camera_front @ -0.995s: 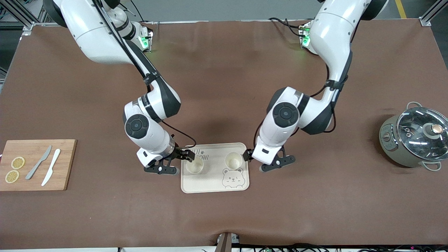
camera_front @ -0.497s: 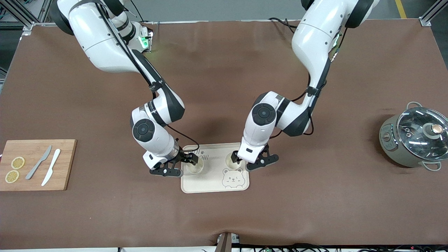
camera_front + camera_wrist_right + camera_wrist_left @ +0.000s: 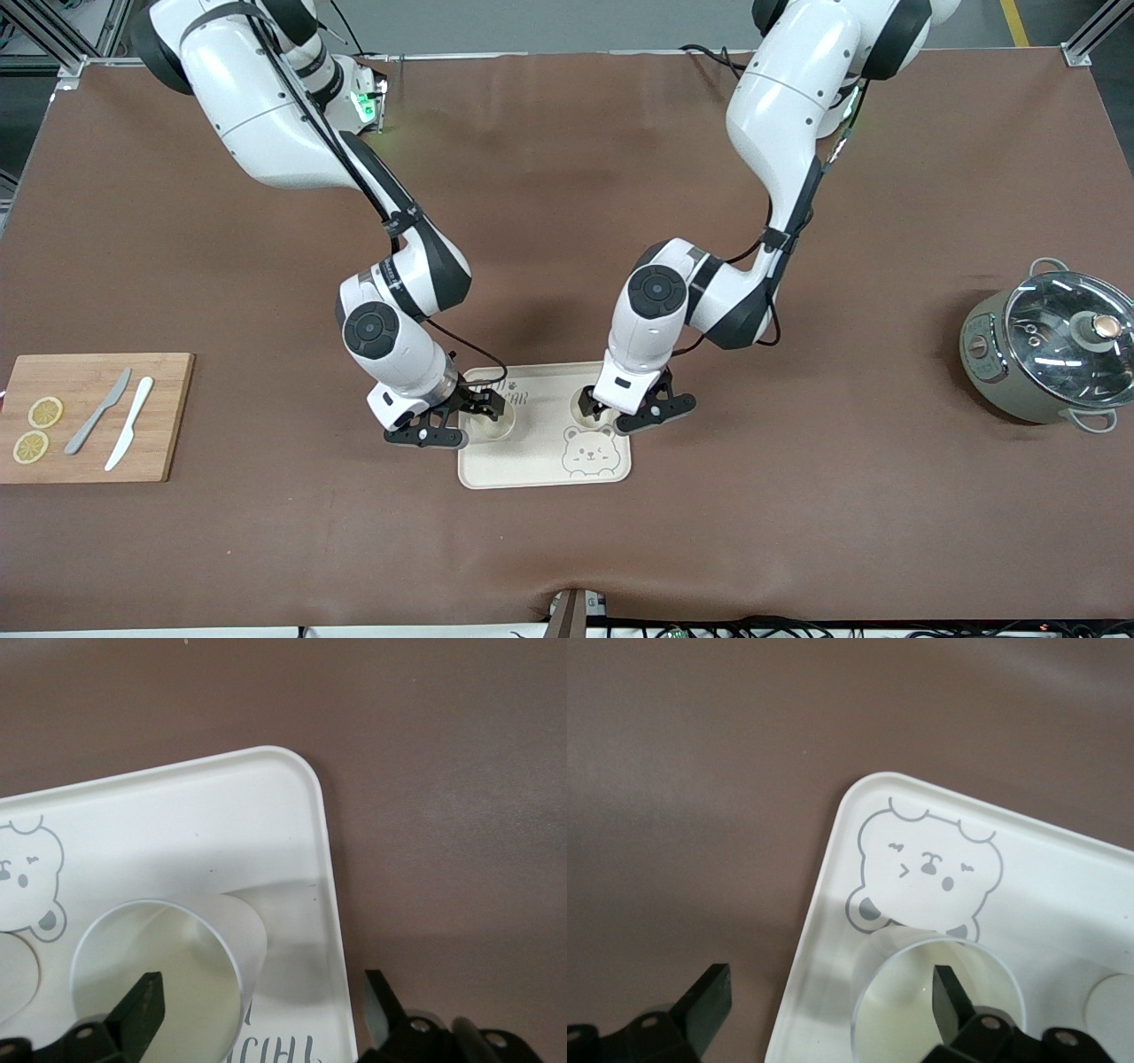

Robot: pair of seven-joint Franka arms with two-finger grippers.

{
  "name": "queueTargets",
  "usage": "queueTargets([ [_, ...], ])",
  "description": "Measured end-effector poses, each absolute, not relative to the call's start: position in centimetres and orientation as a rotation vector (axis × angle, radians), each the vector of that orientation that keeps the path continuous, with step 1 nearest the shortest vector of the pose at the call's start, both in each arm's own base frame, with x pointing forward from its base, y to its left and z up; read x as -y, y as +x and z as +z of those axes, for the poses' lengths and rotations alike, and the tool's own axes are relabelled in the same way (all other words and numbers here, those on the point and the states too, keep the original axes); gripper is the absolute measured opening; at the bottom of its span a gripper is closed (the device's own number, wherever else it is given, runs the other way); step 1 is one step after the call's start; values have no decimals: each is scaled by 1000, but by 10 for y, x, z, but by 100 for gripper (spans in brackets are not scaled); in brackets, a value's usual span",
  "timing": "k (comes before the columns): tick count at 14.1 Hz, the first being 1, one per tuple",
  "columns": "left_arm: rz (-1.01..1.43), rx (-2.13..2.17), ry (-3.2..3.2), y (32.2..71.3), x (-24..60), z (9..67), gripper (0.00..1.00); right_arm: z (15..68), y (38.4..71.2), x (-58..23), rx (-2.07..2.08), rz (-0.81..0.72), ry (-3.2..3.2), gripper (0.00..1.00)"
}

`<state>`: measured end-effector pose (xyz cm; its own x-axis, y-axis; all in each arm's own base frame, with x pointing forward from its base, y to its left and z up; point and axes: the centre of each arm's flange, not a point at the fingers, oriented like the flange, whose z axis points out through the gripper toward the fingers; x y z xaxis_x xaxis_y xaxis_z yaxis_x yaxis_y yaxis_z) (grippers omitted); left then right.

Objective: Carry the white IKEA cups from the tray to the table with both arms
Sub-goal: 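Close both grippers on the rims of the two white cups, then lift the cups and carry them apart, away from the tray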

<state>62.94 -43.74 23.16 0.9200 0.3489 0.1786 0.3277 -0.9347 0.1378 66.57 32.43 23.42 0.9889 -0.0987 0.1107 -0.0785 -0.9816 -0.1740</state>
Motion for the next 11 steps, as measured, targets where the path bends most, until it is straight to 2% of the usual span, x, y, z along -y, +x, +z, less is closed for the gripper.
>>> queueTargets([
  [2, 315, -526, 2985, 625, 443, 222, 100, 234, 666, -324, -134, -178, -2963, 70],
  [3, 317, -530, 2984, 623, 445, 221, 100, 234, 666, -324, -134, -177, -2963, 70],
  [4, 319, -541, 2981, 623, 446, 222, 100, 234, 666, -324, -133, -177, -2963, 63],
  [5, 322, -554, 2975, 624, 446, 223, 93, 234, 666, -324, -134, -177, -2963, 53],
  [6, 326, -560, 2972, 625, 446, 224, 84, 234, 666, -324, -134, -177, -2964, 47],
  [7, 328, -563, 2971, 626, 446, 225, 71, 233, 666, -324, -134, -176, -2964, 46],
  [8, 330, -565, 2969, 626, 446, 226, 61, 233, 666, -324, -135, -176, -2964, 39],
  [9, 330, -572, 2966, 626, 446, 226, 49, 232, 666, -324, -135, -175, -2965, 25],
  [11, 330, -586, 2962, 626, 446, 227, 29, 231, 666, -323, -136, -173, -2966, 18],
])
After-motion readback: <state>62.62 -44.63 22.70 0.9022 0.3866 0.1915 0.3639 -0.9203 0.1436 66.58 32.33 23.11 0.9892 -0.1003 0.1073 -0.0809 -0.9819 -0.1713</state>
